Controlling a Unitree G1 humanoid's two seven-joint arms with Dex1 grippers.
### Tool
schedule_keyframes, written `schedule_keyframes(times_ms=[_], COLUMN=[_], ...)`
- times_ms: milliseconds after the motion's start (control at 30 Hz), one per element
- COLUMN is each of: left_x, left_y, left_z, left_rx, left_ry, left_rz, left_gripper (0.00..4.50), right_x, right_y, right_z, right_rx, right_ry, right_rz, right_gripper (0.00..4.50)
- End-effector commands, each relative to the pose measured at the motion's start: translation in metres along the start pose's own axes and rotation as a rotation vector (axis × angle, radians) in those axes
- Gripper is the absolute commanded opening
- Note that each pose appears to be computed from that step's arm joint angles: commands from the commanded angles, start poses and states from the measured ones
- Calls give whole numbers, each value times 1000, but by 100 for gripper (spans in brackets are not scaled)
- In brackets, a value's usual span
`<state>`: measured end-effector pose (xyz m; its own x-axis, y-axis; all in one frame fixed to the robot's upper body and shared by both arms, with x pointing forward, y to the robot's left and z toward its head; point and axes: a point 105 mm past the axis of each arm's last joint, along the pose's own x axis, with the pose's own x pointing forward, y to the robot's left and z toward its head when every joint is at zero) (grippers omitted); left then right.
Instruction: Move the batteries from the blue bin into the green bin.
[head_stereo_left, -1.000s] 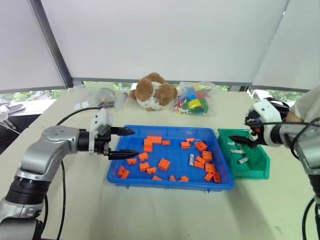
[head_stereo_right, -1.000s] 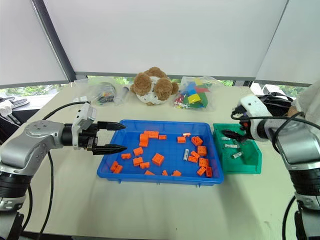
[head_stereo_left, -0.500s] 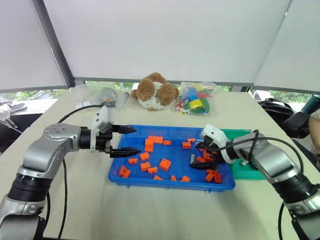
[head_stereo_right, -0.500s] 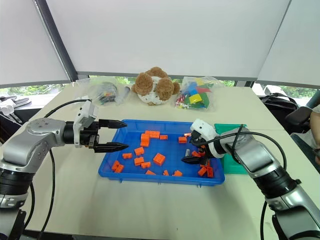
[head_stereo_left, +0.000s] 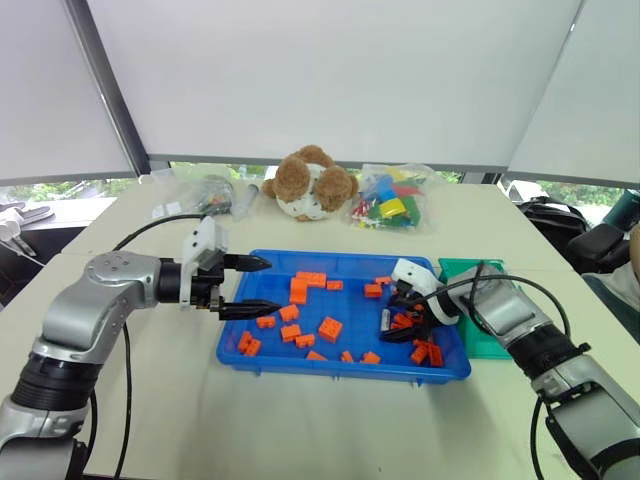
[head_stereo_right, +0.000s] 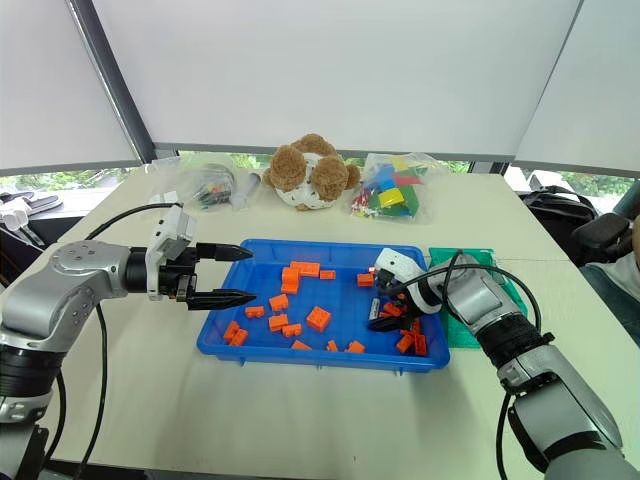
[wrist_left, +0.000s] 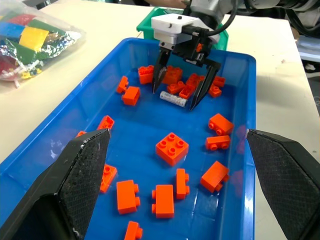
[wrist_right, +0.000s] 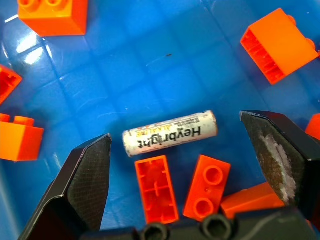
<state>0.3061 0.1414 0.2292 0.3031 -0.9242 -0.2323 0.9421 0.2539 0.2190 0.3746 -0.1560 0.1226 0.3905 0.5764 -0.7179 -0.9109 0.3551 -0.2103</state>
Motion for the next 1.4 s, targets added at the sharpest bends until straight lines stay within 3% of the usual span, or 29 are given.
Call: schedule_keyframes(times_ms=[33,67,167,333,433,533,700,800,967,1100,1133,1400], left_x=[-5,-5,-5,-5,-4,-3,-2,0,3,5,5,2], left_y=[-1,-1,0,-1,-1,-3,-4,-2,0,2,2,3], left_z=[10,10,11,11,12,12,10,9,12,13,14,14], left_rx=[40,40,42,44,44,42,33,30,32,34,34,29], left_ry=[-16,-16,-16,-17,-19,-22,-27,-31,-44,-52,-53,-56], left_rz=[15,16,16,12,7,2,-8,-14,-28,-33,-34,-26], left_gripper=[450,450,450,450,450,450,450,450,450,450,450,450], right_x=[-1,0,0,-12,-52,-104,-164,-170,-158,-156,-157,-171], right_y=[-4,-4,-3,-10,-28,-44,-55,-50,-39,-40,-39,-21], right_z=[2,1,2,21,52,61,21,-9,-34,-44,-43,-10], right_rx=[-34,-39,-41,-85,-86,-53,66,134,210,235,232,102], right_ry=[14,17,15,-31,-138,-194,-120,-46,-29,-16,-20,-76], right_rz=[-9,-9,-5,-62,-201,-373,-605,-637,-611,-623,-624,-564], right_gripper=[393,363,216,215,215,215,215,215,215,423,443,443])
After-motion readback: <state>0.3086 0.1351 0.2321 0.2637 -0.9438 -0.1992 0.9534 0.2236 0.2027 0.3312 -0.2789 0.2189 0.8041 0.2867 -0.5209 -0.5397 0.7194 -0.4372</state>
